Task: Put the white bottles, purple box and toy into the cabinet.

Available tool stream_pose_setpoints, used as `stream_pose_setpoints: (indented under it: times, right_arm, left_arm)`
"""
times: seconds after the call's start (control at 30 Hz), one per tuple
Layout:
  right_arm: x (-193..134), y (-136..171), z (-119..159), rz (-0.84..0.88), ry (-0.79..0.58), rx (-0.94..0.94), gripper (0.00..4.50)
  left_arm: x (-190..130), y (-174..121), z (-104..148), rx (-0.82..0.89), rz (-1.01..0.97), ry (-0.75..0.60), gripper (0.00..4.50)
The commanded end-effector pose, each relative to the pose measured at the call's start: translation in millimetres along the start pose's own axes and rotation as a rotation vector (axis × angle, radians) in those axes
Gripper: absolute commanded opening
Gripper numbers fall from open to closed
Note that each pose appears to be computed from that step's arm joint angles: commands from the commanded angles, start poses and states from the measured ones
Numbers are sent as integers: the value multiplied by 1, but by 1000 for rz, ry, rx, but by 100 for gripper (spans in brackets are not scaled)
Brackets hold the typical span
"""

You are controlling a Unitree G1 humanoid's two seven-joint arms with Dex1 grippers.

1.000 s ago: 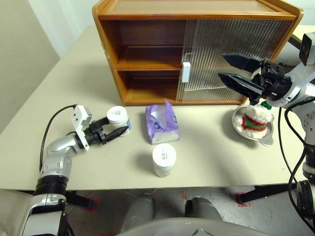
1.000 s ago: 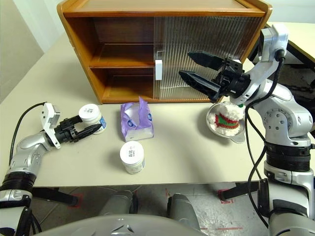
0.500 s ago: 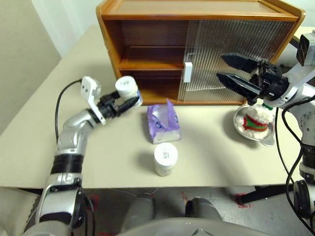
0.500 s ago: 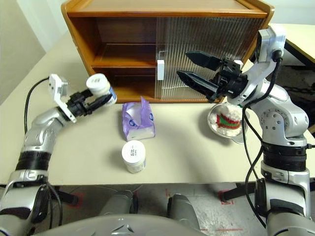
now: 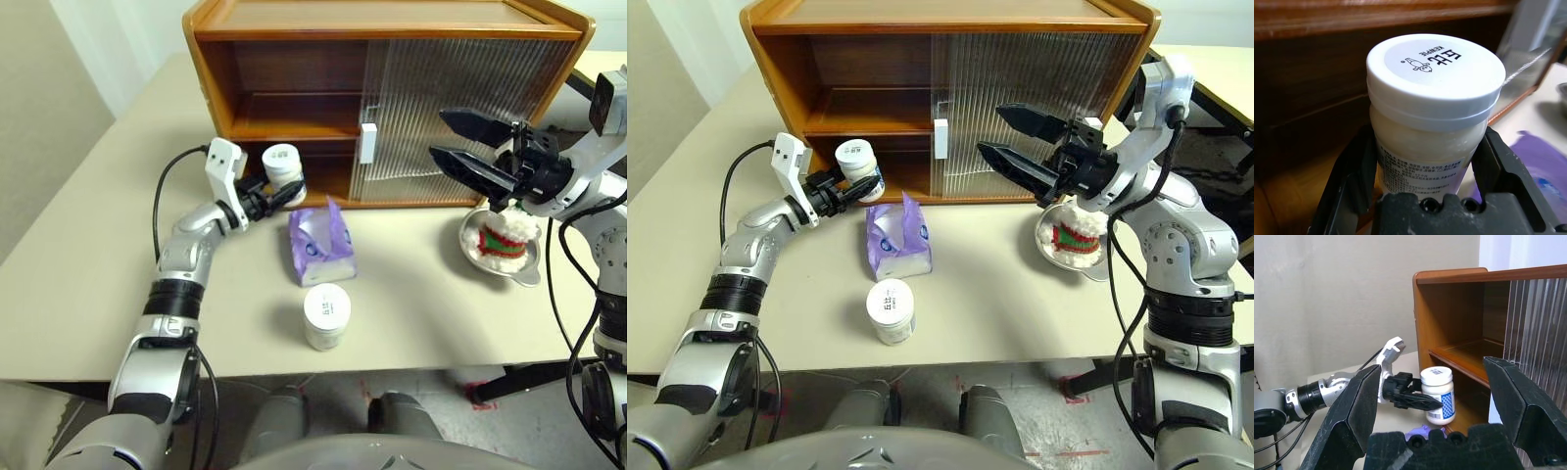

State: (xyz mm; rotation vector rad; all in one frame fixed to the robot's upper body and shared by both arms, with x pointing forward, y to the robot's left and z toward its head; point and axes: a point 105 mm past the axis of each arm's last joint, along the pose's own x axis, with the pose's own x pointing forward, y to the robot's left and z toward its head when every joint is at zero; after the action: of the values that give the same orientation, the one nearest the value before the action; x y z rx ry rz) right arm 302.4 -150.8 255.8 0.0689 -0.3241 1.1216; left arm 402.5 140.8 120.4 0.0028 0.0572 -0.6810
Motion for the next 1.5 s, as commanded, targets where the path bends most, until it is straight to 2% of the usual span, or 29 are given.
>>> stream_pose_setpoints:
  times: [0.03,0.4,0.67,0.93,1.5]
  right_arm:
    - [-2,2,4,-7,-7,-26,450]
    - [-3,1,5,-14,-5,-31,450]
    - [-6,1,6,-23,-2,-37,450]
    - [-6,1,8,-28,-1,-42,450]
    - [-9,2,12,-41,4,-56,450]
  left_arm:
    - [6,6,3,28,41,4,307]
    - [25,13,-7,-35,171,35,307]
    - [35,20,-14,49,298,51,307]
    - [39,31,-18,62,421,53,307]
    - [59,21,-18,60,462,87,307]
